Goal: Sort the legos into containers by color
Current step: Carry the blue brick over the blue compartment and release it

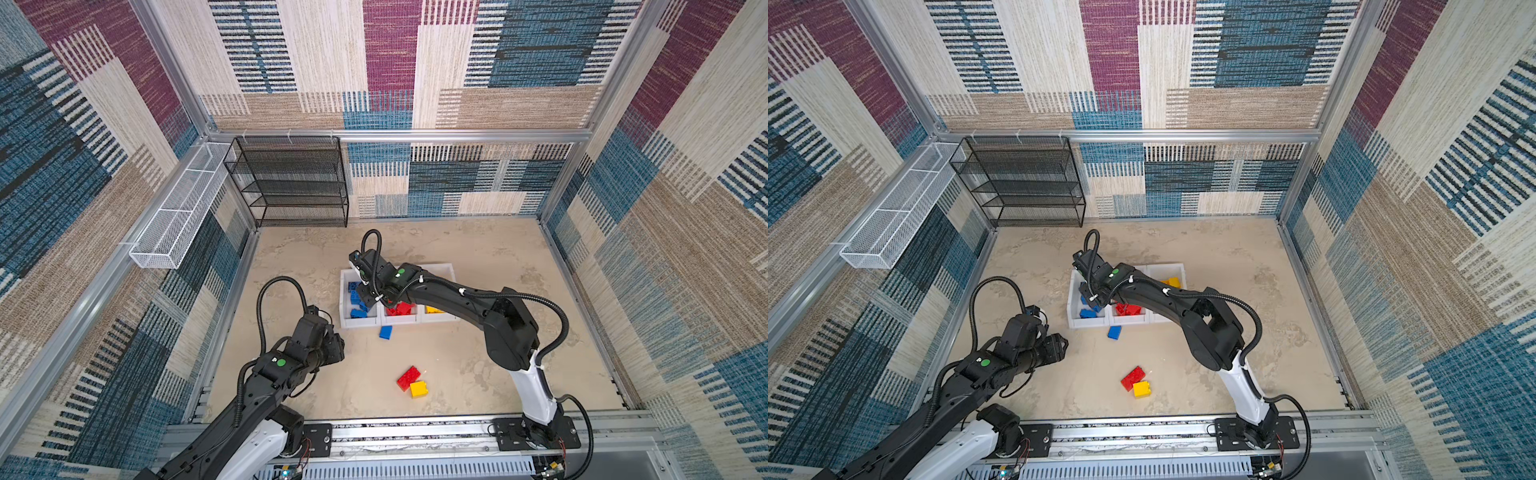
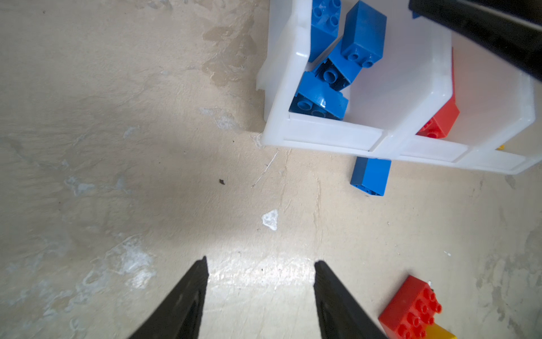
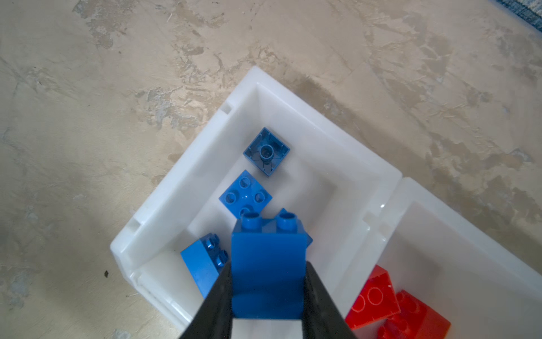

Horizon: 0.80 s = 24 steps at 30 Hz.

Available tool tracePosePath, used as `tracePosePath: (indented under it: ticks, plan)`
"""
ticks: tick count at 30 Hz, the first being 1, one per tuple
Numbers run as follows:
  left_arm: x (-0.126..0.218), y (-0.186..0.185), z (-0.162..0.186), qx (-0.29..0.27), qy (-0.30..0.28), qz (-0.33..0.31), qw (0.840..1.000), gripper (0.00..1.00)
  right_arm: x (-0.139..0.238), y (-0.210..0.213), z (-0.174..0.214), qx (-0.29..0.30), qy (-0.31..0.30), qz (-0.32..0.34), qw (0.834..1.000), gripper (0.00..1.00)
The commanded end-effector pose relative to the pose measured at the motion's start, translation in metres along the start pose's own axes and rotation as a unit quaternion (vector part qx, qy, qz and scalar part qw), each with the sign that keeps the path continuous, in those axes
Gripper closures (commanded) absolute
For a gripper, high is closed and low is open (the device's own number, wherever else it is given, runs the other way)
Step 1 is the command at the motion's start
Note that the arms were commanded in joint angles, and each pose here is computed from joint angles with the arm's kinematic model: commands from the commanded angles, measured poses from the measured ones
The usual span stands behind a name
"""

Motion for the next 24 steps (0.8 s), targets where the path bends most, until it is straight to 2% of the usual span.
tracePosePath:
  ticks: [1, 3, 6, 19, 24]
  plan:
    - [0.0, 0.0, 0.003, 0.01, 0.008, 0.004, 1.0, 0.39, -0.003, -0.007, -0.003, -0.015, 0.002, 0.007, 1.0, 0.58]
    - [0.0, 0.0, 0.004, 0.011, 0.009, 0.005, 1.0, 0.39, -0.002, -0.008, -0.006, -0.019, -0.003, 0.005, 1.0, 0.41]
    - [-0.001, 0.0, 0.005, 0.014, 0.012, 0.006, 1.0, 0.39, 0.002, -0.009, -0.008, -0.025, -0.007, 0.009, 1.0, 0.31]
    - [-0.006, -0.008, 0.006, 0.009, 0.028, 0.038, 0.999, 0.39, 0.038, -0.022, -0.003, -0.058, -0.031, -0.011, 0.998, 0.28]
    - [-0.011, -0.019, 0.006, -0.01, 0.036, 0.058, 0.998, 0.39, 0.06, -0.032, 0.01, -0.08, -0.04, -0.012, 0.996, 0.27]
Point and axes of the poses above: each gripper's point midway between its finger pads, its own x axis back along the fingers, its own y axis along the line the jaws close on, z = x × y, the point moved 8 cm from there along x, back along the fingers, and after that the axes turned 1 degree about -x, right-handed, at the moved point
